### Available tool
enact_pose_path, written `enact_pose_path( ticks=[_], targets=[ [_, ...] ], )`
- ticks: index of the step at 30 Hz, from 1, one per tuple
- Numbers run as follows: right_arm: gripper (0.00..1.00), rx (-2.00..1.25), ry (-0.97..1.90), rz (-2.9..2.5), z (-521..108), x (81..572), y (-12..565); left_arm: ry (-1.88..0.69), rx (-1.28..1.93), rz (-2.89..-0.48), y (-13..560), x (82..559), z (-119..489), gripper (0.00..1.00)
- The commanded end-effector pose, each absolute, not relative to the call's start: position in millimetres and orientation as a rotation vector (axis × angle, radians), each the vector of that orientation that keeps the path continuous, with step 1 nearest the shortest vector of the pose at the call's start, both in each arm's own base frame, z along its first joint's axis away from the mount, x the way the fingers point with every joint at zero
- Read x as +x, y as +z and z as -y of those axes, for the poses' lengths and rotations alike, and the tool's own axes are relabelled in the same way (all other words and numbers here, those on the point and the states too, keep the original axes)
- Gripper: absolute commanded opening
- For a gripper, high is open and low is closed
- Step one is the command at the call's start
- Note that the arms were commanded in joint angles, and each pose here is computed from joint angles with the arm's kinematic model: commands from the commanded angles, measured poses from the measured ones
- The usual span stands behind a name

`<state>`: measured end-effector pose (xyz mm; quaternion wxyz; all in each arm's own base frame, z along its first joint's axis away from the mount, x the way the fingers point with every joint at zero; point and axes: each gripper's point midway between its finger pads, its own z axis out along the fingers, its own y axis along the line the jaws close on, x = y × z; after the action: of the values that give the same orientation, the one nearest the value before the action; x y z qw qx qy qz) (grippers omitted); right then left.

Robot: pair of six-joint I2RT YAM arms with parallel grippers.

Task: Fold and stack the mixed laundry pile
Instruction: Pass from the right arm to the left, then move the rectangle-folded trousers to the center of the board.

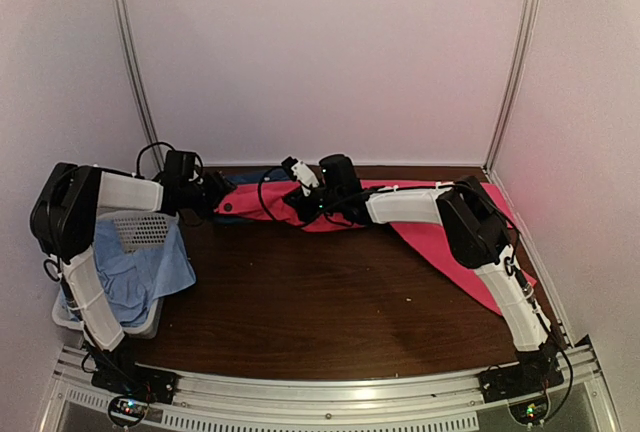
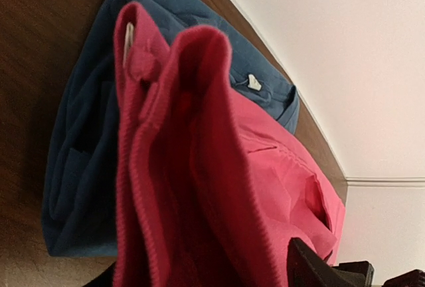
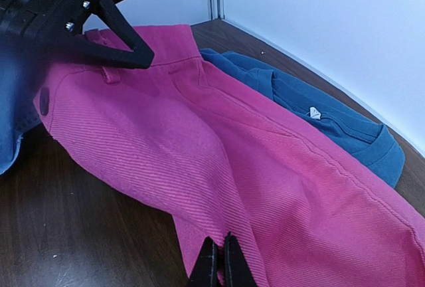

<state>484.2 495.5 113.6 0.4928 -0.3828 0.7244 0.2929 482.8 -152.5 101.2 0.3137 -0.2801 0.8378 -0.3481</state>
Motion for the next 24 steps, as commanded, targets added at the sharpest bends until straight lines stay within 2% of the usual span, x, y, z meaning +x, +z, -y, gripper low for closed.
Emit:
enact_pose_path(
  ticks=[1, 4, 7, 11, 16, 18, 20, 24],
  targets=[
    [0.0, -0.882, 0.7, -1.678, -485, 495, 155, -0.823, -0.653, -2.12, 135, 516, 136, 0.65],
    [0.0, -0.883, 0.707, -1.671, -484, 494, 157, -0.838, -0.578, -2.103, 149, 529, 143, 0.5],
    [0.02, -0.879, 0.72, -1.663, -485, 494, 162, -0.844, -0.508, -2.101, 156, 539, 149, 0.29],
    [0.15, -0.876, 0.729, -1.653, -484, 491, 170, -0.841, -0.427, -2.112, 162, 548, 156, 0.0],
    [0.48, -0.836, 0.705, -1.64, -471, 486, 195, -0.848, -0.336, -2.121, 180, 549, 171, 0.0],
    [0.57, -0.816, 0.684, -1.645, -460, 483, 205, -0.804, -0.31, -2.126, 196, 545, 176, 0.0],
    [0.63, -0.797, 0.656, -1.659, -446, 476, 214, -0.76, -0.292, -2.122, 215, 540, 180, 0.0],
    [0.66, -0.759, 0.602, -1.741, -409, 460, 221, -0.749, -0.252, -2.082, 262, 532, 185, 0.0]
  ],
)
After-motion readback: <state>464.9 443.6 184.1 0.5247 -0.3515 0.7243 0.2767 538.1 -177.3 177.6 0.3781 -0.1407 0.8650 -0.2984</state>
